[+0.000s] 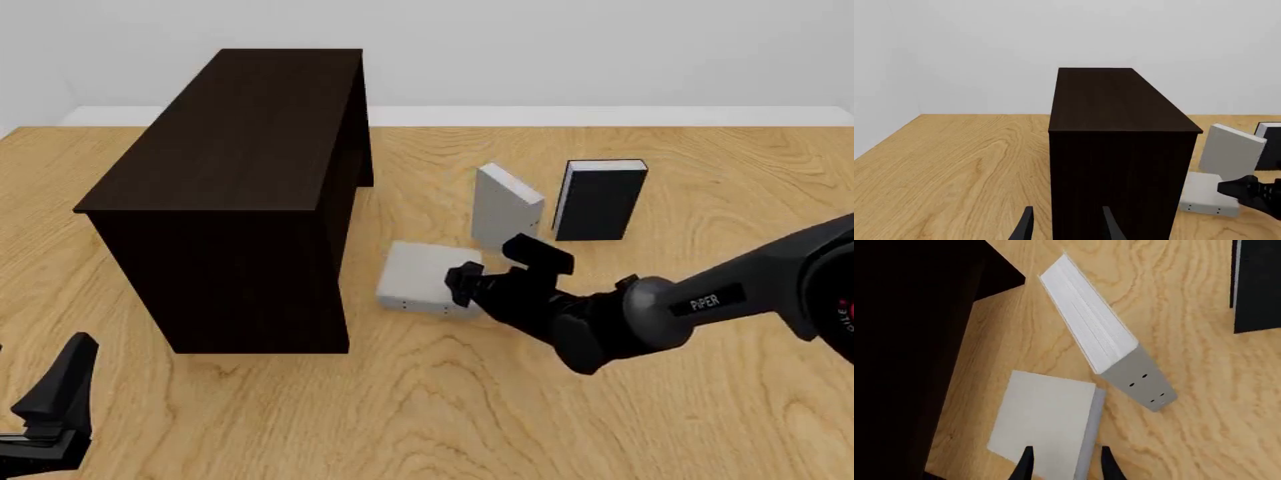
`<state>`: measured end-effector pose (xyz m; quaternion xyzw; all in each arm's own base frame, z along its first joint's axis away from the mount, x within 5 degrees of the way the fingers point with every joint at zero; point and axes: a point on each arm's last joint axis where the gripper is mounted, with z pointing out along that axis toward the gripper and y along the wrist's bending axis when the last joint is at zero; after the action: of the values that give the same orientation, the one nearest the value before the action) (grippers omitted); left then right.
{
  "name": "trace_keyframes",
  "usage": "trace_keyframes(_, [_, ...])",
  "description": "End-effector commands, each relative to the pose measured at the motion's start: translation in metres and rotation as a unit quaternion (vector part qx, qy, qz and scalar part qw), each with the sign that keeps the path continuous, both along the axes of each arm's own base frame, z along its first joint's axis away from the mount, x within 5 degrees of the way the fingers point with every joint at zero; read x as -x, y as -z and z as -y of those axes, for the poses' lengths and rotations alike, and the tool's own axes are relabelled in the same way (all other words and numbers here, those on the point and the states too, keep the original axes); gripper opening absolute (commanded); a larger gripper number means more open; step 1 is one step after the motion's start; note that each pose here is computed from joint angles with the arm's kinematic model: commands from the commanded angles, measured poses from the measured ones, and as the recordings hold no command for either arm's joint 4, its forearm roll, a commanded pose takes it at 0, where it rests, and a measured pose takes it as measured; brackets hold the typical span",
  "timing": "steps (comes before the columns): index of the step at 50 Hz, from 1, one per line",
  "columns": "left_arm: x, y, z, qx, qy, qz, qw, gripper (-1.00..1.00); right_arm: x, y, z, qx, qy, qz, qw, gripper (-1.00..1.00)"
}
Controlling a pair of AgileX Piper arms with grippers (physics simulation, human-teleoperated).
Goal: Pick up the book on the right and place it under the cabinet shelf.
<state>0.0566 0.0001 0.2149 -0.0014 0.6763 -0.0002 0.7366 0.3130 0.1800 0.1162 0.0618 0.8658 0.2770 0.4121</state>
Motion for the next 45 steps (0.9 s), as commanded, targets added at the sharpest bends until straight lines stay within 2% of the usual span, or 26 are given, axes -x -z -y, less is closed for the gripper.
trace_keyframes(1, [0.0, 0.0, 0.0, 0.0, 0.0, 0.0, 1.0, 1.0, 0.007, -0.008, 0.01, 0.016, -0.002, 0.001, 0.9999, 1.0])
trace_keyframes(13, [0.0, 0.0, 0.0, 0.0, 0.0, 0.0, 1.0, 1.0, 0.007, -0.032, 0.021, 0.067, -0.021, 0.021, 0.9973, 1.0])
trace_keyframes(14, [0.0, 0.0, 0.0, 0.0, 0.0, 0.0, 1.0, 1.0, 0.002, -0.035, 0.026, 0.09, -0.026, 0.027, 0.9952, 1.0])
trace_keyframes(17, [0.0, 0.0, 0.0, 0.0, 0.0, 0.0, 1.0, 1.0, 0.005, -0.038, 0.024, 0.101, -0.038, 0.028, 0.9938, 1.0])
trace_keyframes(19, [0.0, 0.0, 0.0, 0.0, 0.0, 0.0, 1.0, 1.0, -0.002, -0.046, 0.032, 0.137, -0.046, 0.039, 0.9888, 1.0])
trace_keyframes(22, [0.0, 0.0, 0.0, 0.0, 0.0, 0.0, 1.0, 1.0, -0.003, -0.051, 0.035, 0.158, -0.057, 0.042, 0.985, 1.0])
trace_keyframes(25, [0.0, 0.0, 0.0, 0.0, 0.0, 0.0, 1.0, 1.0, -0.001, -0.055, 0.037, 0.162, -0.059, 0.042, 0.9841, 1.0])
trace_keyframes(26, [0.0, 0.0, 0.0, 0.0, 0.0, 0.0, 1.0, 1.0, -0.007, -0.051, 0.04, 0.183, -0.066, 0.034, 0.9802, 1.0])
trace_keyframes(28, [0.0, 0.0, 0.0, 0.0, 0.0, 0.0, 1.0, 1.0, -0.001, -0.055, 0.038, 0.178, -0.067, 0.038, 0.981, 1.0])
trace_keyframes(36, [0.0, 0.001, 0.0, 0.0, -0.001, 0.0, 1.0, 1.0, -0.004, -0.062, 0.053, 0.203, -0.065, 0.041, 0.9762, 1.0])
trace_keyframes(45, [0.0, 0.0, 0.0, 0.0, -0.001, 0.0, 1.0, 1.0, -0.005, -0.055, 0.053, 0.215, -0.073, 0.036, 0.9731, 1.0])
